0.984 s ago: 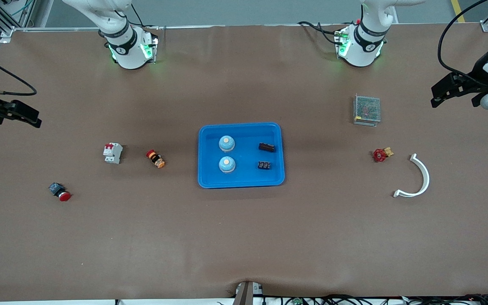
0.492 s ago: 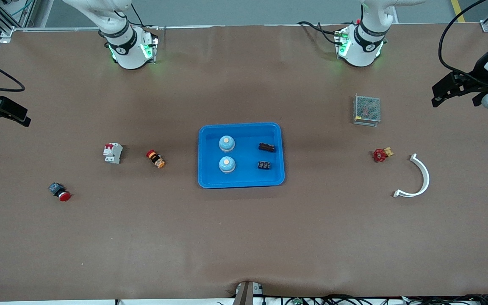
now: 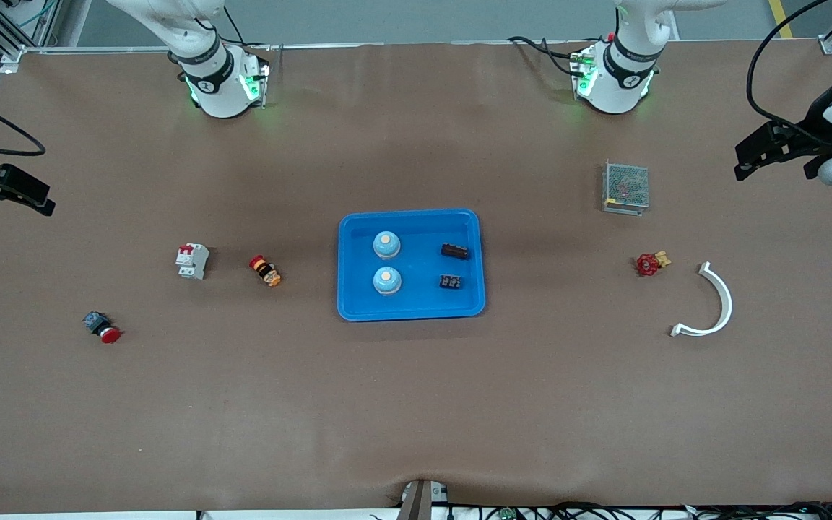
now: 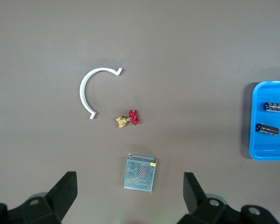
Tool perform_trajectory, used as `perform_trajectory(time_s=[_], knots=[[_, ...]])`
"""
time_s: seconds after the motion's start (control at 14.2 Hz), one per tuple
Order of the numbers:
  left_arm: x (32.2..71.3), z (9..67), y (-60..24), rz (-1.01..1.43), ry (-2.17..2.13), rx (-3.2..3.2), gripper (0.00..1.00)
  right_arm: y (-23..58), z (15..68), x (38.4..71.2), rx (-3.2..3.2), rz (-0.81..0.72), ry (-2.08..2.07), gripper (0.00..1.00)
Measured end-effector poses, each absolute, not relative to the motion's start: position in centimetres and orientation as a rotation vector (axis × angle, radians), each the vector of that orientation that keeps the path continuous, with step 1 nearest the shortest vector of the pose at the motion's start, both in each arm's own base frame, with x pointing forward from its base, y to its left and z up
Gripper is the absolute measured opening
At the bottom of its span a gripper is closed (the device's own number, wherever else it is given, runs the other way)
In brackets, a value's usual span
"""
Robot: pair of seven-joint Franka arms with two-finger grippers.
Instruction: Place electrolytic capacitor and blue bell in tray
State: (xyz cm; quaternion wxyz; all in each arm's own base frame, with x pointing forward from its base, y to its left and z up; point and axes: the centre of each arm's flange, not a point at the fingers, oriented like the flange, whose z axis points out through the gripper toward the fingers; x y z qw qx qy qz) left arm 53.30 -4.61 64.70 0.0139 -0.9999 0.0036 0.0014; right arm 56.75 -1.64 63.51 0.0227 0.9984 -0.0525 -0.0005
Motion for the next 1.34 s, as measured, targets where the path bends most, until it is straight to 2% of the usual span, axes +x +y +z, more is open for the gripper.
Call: perform_trajectory(time_s=[1.34], knots=[[53.1,64.4,-4.6,0.043,0.011,-3.111,1.0,-2.9,64.7,56.8,3.139,0.04,-0.225,1.0]])
